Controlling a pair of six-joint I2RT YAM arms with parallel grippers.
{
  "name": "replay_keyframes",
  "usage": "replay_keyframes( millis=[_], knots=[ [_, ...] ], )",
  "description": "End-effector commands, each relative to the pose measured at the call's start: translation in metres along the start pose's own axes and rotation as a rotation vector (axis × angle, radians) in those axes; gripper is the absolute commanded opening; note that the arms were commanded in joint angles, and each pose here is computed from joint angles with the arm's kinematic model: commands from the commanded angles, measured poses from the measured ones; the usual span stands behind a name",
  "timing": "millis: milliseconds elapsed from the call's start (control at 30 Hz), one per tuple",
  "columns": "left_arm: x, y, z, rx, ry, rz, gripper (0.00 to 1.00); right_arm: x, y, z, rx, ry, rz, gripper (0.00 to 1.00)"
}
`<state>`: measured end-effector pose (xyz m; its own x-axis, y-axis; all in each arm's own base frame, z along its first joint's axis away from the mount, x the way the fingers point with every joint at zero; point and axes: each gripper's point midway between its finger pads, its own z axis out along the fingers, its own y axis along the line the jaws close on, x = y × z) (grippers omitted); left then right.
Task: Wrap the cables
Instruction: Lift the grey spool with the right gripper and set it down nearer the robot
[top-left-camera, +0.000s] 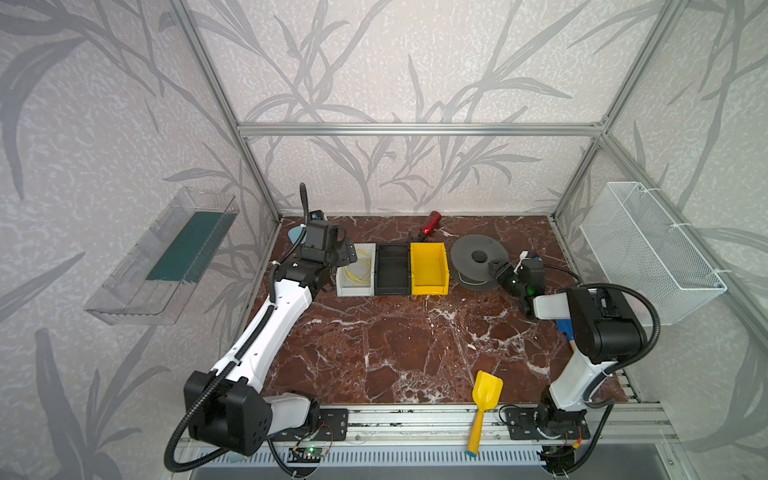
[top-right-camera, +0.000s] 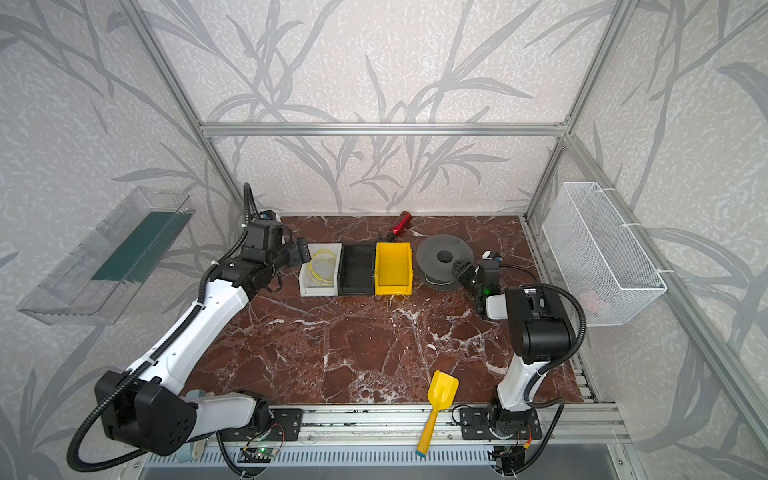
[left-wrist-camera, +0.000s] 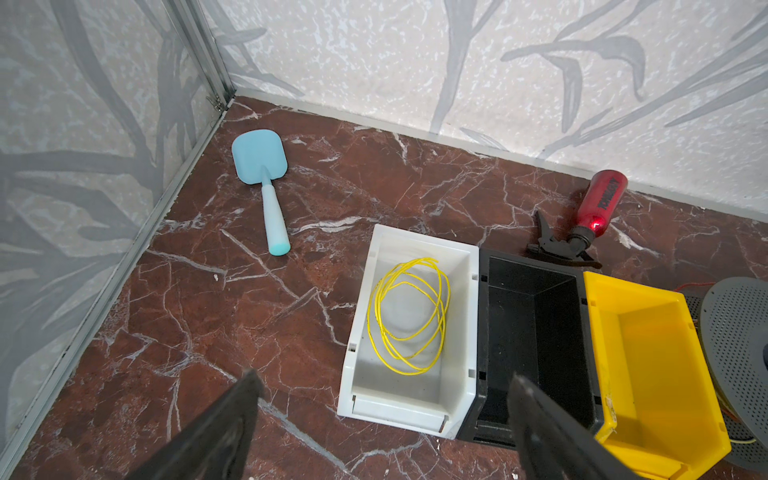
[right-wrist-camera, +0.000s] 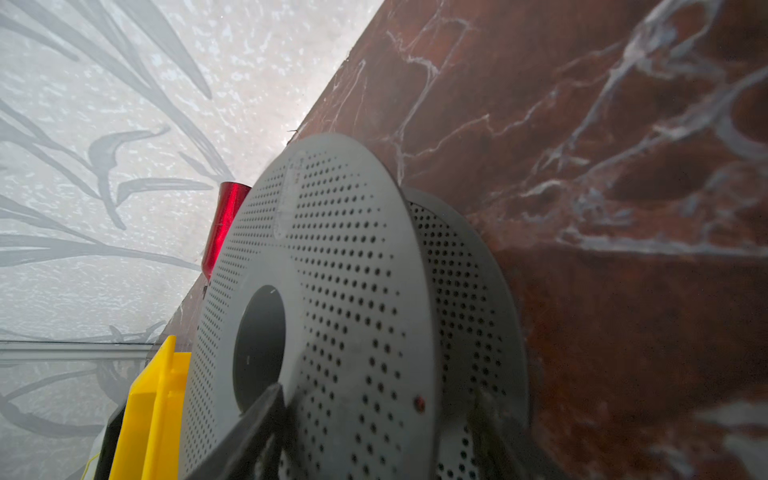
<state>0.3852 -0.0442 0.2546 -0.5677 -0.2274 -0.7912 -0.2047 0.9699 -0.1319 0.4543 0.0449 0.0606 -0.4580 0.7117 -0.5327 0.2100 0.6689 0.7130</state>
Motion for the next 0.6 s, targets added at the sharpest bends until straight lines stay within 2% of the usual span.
replay_keyframes(
  millis=[0,367,567],
  knots=[
    [-0.006,0.001,-0.006,-0.011,0.0,-0.007,0.94,-0.002,0.002,0.009,-0.03,-0.007,0.005,0.59],
    [-0.007,-0.006,-0.006,0.004,0.015,-0.02,0.92,-0.017,0.006,-0.002,-0.022,-0.055,0.014,0.0],
    [-0.005,-0.007,-0.009,0.012,0.008,-0.025,0.92,-0.035,0.022,-0.031,-0.046,-0.134,0.014,0.0]
  ],
)
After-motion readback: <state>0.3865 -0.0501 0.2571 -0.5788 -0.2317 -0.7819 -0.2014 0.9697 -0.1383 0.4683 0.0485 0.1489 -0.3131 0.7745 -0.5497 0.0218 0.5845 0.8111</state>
